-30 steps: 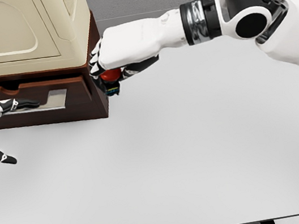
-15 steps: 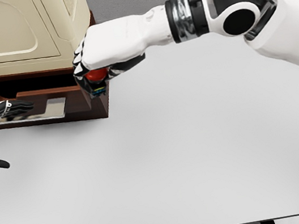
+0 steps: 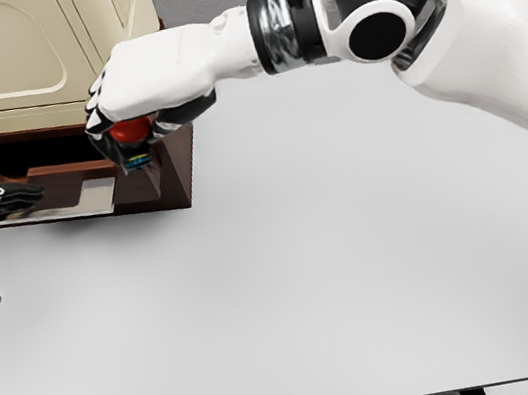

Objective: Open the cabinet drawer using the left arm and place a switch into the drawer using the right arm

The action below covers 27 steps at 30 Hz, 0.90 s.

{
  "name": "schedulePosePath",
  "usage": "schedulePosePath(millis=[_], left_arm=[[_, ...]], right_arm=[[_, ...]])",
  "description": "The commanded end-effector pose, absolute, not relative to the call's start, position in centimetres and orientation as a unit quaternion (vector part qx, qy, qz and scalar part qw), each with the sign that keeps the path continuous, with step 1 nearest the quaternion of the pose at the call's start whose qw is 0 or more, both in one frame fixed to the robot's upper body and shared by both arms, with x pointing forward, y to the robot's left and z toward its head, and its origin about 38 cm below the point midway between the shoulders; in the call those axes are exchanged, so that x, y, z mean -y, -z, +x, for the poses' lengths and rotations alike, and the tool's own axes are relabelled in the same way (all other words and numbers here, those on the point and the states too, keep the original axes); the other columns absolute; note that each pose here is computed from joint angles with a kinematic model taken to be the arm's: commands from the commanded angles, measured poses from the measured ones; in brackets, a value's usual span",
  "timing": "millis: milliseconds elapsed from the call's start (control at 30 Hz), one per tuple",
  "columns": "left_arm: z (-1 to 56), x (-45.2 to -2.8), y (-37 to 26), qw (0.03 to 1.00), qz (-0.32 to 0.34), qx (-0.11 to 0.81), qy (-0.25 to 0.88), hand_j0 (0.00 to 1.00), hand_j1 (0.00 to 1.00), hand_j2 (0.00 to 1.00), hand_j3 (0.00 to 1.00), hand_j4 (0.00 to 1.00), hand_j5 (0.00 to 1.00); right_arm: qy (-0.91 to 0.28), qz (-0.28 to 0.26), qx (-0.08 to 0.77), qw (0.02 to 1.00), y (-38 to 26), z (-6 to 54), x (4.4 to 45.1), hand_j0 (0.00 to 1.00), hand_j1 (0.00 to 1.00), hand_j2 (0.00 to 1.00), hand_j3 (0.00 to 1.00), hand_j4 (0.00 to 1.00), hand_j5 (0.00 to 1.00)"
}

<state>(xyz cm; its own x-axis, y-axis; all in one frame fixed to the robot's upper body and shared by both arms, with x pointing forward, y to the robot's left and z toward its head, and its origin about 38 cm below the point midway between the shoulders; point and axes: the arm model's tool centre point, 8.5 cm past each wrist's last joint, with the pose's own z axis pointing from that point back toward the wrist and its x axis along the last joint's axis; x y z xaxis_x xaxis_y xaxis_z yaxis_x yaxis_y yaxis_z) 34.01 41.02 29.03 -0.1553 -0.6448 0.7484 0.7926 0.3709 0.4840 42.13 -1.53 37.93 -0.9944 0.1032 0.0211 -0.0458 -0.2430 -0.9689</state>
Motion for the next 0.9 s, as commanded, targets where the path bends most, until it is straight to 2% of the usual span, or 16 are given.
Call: schedulePosePath(millis=[0, 867], left_arm=[[33.9, -41.2, -29.3, 0.649, -0.074, 0.520, 0.550, 1.00, 1.00, 1.00, 1.00, 1.00, 1.00], [32.5, -43.4, -30.1, 0.695, -0.095, 0.511, 0.498, 1.00, 1.00, 1.00, 1.00, 1.00, 1.00]], right_arm=[[-0.786, -0.019, 0.616, 0.054, -37.9, 42.3, 0.9, 0.45, 0.45, 0.45, 0.45, 0.45, 0.45], [-0.787, -0.015, 0.609, 0.094, -37.8, 44.4, -3.2, 0.45, 0.45, 0.45, 0.45, 0.45, 0.45]])
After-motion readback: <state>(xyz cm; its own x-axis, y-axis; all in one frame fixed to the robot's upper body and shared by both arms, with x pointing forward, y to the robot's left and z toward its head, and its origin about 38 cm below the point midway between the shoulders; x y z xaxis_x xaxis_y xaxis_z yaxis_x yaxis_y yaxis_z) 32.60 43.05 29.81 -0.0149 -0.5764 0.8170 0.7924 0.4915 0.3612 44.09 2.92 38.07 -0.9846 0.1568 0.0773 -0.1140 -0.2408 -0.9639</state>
